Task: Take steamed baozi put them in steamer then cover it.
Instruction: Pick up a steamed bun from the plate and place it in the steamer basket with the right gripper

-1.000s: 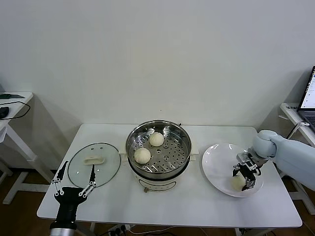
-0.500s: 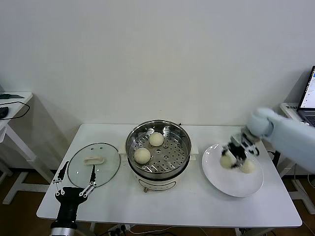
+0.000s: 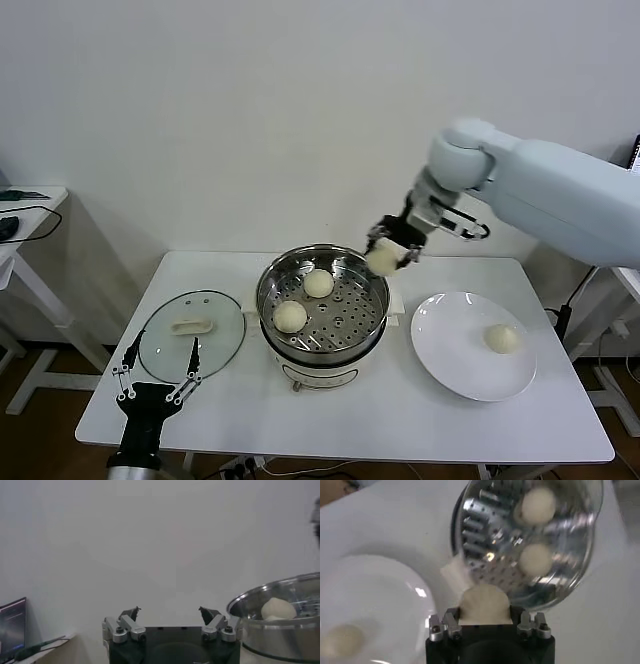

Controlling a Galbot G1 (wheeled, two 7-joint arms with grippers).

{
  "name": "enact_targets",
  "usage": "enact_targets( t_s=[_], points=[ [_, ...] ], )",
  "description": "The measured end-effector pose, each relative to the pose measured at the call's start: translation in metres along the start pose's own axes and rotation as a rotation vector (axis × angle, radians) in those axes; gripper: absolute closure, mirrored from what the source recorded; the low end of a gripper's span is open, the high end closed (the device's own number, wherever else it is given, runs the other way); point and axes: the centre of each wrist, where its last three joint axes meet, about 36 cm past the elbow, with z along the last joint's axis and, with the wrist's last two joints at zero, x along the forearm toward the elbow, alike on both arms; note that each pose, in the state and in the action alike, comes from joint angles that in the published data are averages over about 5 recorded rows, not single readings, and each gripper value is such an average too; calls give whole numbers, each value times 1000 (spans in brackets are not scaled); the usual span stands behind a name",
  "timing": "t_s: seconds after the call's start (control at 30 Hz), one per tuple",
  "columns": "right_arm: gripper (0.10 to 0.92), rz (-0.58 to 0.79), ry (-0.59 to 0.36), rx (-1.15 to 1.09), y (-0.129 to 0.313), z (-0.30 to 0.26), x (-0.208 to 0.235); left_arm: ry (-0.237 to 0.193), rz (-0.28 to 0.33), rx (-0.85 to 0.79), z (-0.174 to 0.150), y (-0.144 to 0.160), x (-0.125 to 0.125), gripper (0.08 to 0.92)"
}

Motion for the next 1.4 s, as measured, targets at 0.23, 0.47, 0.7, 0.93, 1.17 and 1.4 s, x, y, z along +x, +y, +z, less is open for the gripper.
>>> enact_targets(
  t_s=[0.23, 0.47, 0.7, 0.93, 1.17, 1.4],
  points=[
    [352, -36, -42, 215, -25, -27, -28, -12, -7, -6, -3, 3, 1, 177],
    [344, -60, -95, 363, -29, -46, -58, -18, -16, -8, -5, 4, 2, 177],
    [335, -78, -126, 447, -31, -56, -81, -27, -22, -11, -9, 6, 2, 177],
    [335, -93, -141, 486, -33, -59, -99, -35, -26, -13, -13, 8, 3, 177],
    [323, -103, -150, 502, -35, -61, -112, -47, -34, -6, -17, 10, 3, 177],
    [255, -111, -151, 511, -39, -63, -120, -53, -38, 1, -19, 11, 2, 177]
  ],
)
